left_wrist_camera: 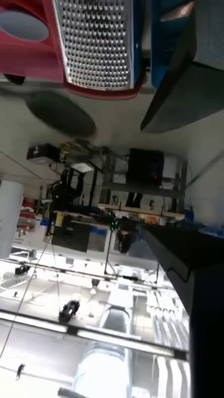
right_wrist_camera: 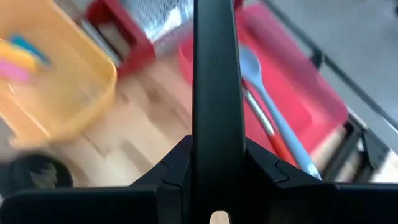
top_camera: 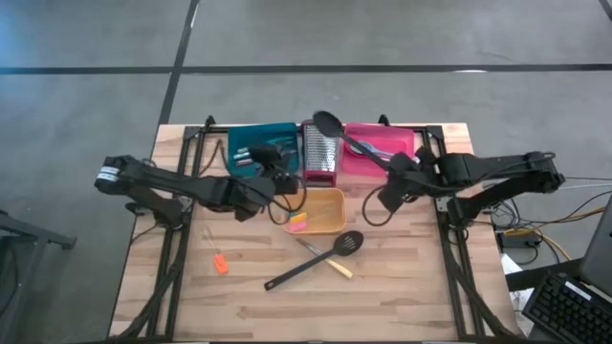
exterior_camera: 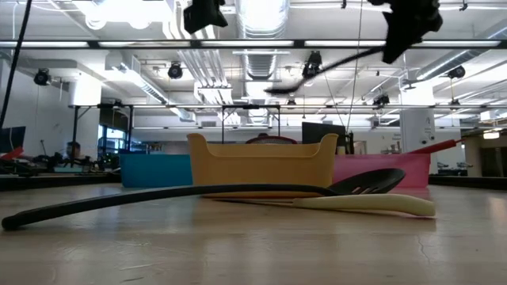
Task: Pick & Place Kitchen Items
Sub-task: Put the black serving spoon into the pink bin
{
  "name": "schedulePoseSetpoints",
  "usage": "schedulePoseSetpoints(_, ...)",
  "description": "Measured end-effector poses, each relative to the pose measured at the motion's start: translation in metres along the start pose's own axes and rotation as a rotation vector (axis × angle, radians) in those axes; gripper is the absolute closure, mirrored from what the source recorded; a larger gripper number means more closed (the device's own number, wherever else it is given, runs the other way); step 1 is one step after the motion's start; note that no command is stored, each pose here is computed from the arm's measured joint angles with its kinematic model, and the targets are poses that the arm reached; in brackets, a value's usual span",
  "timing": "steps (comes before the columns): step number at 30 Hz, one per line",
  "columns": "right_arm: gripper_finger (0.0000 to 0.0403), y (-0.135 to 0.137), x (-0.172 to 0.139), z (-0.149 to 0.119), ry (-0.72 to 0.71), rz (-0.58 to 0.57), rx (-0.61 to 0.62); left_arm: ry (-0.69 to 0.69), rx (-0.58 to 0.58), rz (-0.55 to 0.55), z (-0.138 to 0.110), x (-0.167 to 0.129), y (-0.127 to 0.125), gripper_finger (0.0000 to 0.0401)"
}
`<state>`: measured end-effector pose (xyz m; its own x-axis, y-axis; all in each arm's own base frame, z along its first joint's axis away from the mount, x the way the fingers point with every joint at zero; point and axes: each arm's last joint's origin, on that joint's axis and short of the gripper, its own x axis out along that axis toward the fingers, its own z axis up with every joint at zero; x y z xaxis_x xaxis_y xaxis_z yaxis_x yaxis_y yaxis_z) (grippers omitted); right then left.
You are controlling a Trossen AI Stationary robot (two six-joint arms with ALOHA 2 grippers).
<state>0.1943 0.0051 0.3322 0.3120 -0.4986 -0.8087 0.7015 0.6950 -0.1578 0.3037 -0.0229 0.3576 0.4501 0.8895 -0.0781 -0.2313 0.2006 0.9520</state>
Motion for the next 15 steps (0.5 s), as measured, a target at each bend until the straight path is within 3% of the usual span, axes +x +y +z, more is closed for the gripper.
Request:
schedulePoseSetpoints(7, 0.0321, -0.022, 0.001, -0.008, 0.210, -0.056, -0.033, -0.100, -0.155, -0.058, -0.031, -0.014, 0.023, 0.0144)
schedulePoseSetpoints(15, 0.0321, -0.044, -0.007, -0.015, 0.239, -0.069, 0.002, -0.138, -0.240, -0.063, -0.064, -0.025, 0.035, 0.0144)
